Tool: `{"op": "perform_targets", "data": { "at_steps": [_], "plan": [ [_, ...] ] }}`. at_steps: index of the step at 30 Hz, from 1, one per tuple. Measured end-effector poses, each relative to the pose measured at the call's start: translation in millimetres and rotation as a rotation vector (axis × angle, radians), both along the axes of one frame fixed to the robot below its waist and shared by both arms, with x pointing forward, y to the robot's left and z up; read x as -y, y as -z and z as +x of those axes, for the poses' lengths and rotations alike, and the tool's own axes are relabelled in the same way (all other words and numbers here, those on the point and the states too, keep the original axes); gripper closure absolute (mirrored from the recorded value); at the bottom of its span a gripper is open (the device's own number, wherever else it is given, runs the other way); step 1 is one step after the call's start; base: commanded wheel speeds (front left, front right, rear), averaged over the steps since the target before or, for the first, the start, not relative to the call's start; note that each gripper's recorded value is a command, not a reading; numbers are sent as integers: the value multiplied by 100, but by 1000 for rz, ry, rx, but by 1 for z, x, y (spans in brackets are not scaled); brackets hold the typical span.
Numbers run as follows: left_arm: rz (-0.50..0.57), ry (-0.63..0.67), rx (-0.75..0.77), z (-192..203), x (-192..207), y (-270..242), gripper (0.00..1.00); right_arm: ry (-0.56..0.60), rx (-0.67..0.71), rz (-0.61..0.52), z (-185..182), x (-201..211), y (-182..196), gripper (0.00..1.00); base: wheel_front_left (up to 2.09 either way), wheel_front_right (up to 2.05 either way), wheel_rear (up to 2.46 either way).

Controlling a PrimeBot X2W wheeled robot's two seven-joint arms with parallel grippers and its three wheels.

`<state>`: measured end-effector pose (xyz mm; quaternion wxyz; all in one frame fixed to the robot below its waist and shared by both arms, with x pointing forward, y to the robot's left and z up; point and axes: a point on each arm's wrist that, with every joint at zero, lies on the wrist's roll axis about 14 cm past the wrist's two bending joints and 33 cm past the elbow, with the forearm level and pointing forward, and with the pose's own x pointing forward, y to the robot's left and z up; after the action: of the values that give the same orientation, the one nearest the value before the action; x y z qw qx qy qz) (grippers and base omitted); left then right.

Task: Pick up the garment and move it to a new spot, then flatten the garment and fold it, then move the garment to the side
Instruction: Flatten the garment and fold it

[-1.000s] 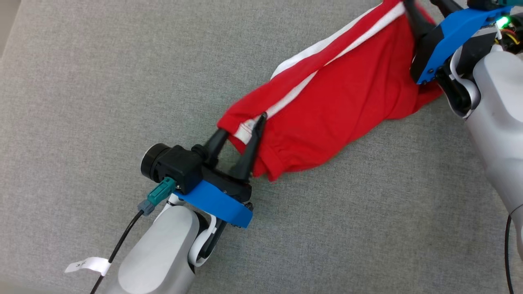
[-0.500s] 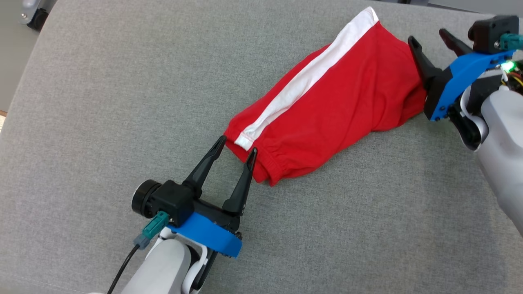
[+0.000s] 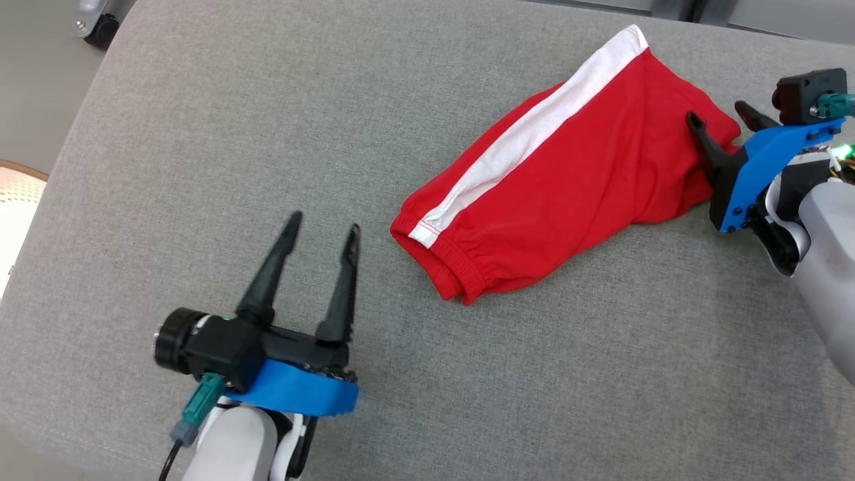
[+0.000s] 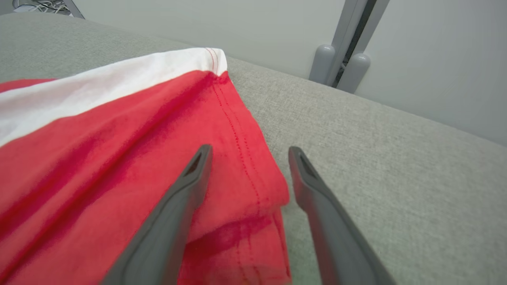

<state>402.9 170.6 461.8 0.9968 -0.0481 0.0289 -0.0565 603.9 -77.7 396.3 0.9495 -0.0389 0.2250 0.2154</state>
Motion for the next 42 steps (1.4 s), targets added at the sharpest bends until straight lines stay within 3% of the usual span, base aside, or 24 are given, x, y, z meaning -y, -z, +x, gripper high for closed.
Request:
{"op": "perform_targets", "data": {
  "at_steps": [15, 16, 18, 30, 42],
  "plan": [
    [130, -297, 114, -6, -64, -38, 0, -24, -106, -76, -10, 1, 24, 0, 0, 0, 0],
    [130, -299, 114, -6, -64, -38, 0, -29, -106, -77, -10, 0, 24, 40, 0, 0, 0],
    [133, -306, 116, -6, -64, -39, 0, -33, -107, -69, -11, -3, 23, 99, 0, 0, 0],
    [131, -298, 109, -7, -58, -36, 0, -28, -66, -19, -20, -3, 11, 100, 0, 0, 0],
    [133, -233, 120, -4, -40, -36, 0, 118, -24, 132, -70, 53, 3, 100, 0, 0, 0]
  ]
}}
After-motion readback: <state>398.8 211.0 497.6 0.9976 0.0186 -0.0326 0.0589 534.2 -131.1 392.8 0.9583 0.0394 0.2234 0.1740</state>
